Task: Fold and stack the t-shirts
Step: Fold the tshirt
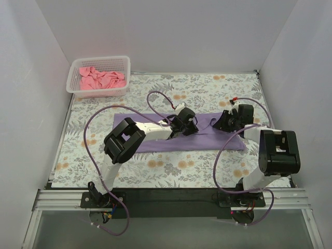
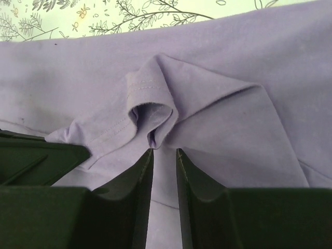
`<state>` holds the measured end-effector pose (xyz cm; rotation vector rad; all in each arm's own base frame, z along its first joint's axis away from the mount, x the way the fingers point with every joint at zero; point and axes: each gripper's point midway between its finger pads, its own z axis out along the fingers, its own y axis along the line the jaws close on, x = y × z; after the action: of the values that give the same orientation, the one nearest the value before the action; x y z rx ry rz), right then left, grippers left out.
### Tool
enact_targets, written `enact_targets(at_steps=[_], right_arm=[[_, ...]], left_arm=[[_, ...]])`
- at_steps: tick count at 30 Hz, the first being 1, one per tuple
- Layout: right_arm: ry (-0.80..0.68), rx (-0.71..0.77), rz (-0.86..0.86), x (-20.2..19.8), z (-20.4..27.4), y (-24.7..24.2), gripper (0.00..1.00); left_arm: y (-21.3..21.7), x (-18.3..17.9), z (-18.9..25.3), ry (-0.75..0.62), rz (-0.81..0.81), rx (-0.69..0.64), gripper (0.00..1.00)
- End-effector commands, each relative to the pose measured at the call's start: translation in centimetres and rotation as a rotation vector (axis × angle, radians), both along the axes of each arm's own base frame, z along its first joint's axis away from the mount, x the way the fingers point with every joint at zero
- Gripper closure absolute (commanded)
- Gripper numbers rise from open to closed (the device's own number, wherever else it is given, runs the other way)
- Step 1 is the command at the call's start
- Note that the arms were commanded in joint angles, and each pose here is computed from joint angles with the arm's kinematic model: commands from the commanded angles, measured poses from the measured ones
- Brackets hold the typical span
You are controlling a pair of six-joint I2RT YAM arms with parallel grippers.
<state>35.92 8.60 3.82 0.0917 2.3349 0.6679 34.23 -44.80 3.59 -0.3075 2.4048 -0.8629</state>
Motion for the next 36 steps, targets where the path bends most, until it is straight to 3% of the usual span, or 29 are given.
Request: enact_targets(at_steps=[1, 15, 21, 25, 33, 36], right_arm=[[-0.101, 0.041, 0.047, 2.3, 2.3, 1.0, 0.69], [-0.099, 0.087, 0.107, 2.5, 2.5, 2.9, 0.67], [-0.100, 0.099, 0.112, 2.4, 2.7, 3.2, 0.57], [-0.089, 0.078, 0.085, 2.6, 2.2, 2.8, 0.57], [-0.067, 0.026, 0.037, 3.0, 0.7, 1.7, 0.80], [-0.080, -0.004, 0.029, 3.4, 0.8, 1.2, 0.99]], left_arm=[[-0.7, 0.5, 1.4, -0.013, -0.005, -0.033, 1.00], [-0.6, 0.8, 1.2, -0.008, 0.001, -0.036, 1.00], [-0.6, 0.9, 1.1, -0.005, 0.001, -0.036, 1.00], [-0.5, 0.9, 1.1, -0.003, 0.001, -0.038, 1.00], [-0.3, 1.0, 1.2, -0.002, 0.005, -0.039, 1.00], [0.0, 1.3, 1.2, -0.002, 0.011, -0.039, 1.00]])
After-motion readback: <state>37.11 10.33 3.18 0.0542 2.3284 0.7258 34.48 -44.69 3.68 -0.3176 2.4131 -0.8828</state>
